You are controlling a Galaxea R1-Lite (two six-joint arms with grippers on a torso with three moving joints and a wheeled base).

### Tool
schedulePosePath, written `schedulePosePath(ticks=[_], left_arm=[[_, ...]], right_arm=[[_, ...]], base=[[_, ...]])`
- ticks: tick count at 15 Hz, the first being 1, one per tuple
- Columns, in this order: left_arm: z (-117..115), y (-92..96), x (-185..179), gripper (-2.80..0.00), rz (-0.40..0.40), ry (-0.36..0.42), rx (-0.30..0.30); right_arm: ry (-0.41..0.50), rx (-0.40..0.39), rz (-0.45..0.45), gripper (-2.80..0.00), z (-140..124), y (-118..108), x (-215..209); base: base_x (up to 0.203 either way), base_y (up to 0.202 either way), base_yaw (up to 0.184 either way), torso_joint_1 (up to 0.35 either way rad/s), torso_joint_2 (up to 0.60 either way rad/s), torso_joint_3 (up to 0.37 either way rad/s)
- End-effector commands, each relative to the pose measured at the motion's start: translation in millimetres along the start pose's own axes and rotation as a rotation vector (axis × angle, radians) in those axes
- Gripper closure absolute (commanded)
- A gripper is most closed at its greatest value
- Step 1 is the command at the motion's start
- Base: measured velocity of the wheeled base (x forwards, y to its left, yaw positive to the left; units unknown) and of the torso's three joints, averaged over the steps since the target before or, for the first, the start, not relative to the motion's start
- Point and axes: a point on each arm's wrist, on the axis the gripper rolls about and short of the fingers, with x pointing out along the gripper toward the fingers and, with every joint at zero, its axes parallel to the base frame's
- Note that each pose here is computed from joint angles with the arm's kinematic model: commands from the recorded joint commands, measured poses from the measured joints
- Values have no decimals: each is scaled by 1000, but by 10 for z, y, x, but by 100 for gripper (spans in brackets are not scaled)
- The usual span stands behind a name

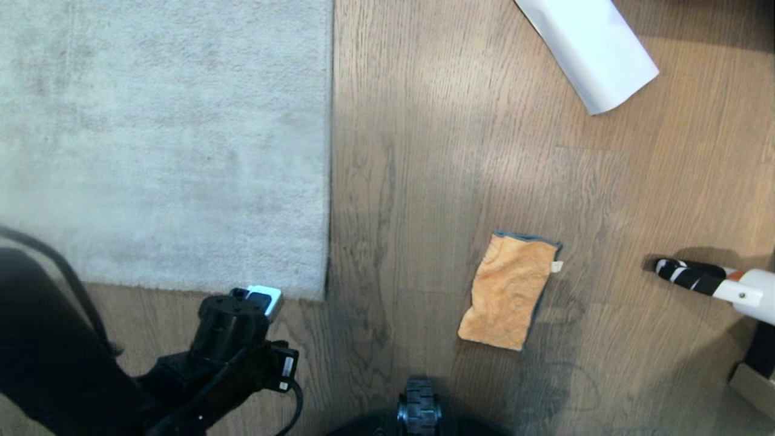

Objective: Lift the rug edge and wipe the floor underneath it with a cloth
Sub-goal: Lift up the carpet

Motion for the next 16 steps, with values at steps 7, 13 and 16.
schedulePosePath(ticks=[7, 13, 16], left_arm=[[-12, -112, 401, 0, 161, 28, 73], [209, -79, 634, 0, 229, -27, 94], [310, -92, 663, 0, 229, -61, 81]], right_arm=[[-1, 0, -1, 0, 1, 0, 0], [0, 1, -1, 0, 1, 0, 0], [-1, 0, 0, 0, 1, 0, 0]], base=[[0, 0, 0, 0, 0, 0], [0, 0, 0, 0, 0, 0], [0, 0, 0, 0, 0, 0]])
